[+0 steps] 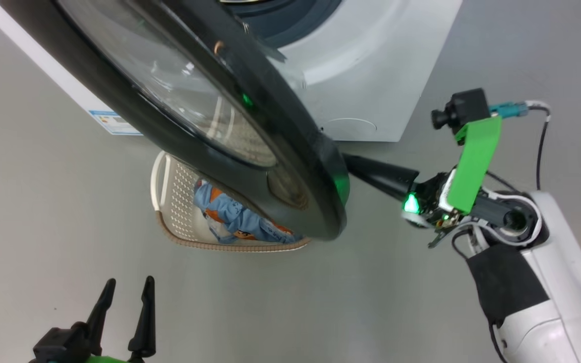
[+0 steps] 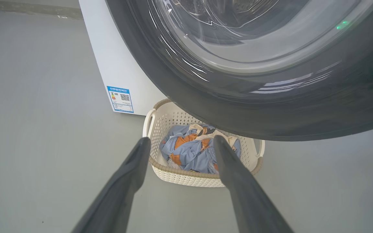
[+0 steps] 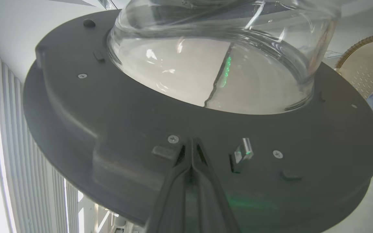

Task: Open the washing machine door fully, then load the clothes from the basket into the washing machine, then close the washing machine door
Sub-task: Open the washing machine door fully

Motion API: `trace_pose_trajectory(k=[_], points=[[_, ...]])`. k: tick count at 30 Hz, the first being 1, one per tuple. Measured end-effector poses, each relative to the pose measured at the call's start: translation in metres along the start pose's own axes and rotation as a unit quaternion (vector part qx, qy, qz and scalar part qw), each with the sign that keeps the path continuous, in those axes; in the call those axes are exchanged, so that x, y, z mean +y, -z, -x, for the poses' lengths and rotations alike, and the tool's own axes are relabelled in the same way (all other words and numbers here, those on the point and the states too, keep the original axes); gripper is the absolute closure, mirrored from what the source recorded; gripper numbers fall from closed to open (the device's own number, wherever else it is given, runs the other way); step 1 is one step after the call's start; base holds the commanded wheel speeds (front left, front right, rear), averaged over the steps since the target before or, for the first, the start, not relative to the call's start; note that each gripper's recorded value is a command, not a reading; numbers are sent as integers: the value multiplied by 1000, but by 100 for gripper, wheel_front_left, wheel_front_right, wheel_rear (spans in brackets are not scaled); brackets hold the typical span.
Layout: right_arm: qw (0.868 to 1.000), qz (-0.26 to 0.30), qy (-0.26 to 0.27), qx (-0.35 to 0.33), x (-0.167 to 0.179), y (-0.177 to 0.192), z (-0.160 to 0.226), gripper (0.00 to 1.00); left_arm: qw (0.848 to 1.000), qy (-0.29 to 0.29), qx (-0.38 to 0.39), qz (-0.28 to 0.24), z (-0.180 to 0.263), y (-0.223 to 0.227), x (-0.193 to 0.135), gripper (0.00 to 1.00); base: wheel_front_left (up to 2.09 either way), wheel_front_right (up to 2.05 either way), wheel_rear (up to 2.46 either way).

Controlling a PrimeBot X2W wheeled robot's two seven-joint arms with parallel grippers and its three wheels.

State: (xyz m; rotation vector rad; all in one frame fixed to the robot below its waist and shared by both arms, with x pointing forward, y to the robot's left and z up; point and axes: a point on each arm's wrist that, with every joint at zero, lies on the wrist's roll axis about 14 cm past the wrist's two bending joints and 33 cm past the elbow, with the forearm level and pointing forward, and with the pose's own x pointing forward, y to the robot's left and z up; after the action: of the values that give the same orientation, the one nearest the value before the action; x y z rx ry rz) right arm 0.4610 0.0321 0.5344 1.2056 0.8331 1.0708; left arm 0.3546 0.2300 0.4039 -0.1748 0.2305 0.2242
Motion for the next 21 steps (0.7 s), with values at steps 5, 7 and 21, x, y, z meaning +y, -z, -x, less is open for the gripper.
trace_pose_trajectory(k=[5, 7, 21], points=[[1000, -5, -2, 20, 1, 16, -9, 100, 1000, -8, -7, 5, 4, -4, 4, 0, 0, 0, 0], [1000, -5, -4, 31, 3, 22, -14, 100, 1000, -11, -8, 8, 7, -5, 5, 0, 0, 0, 0], [996, -15, -20, 89, 13, 60, -39, 100, 999, -35, -17, 15, 24, -10, 18, 0, 0, 0, 0]])
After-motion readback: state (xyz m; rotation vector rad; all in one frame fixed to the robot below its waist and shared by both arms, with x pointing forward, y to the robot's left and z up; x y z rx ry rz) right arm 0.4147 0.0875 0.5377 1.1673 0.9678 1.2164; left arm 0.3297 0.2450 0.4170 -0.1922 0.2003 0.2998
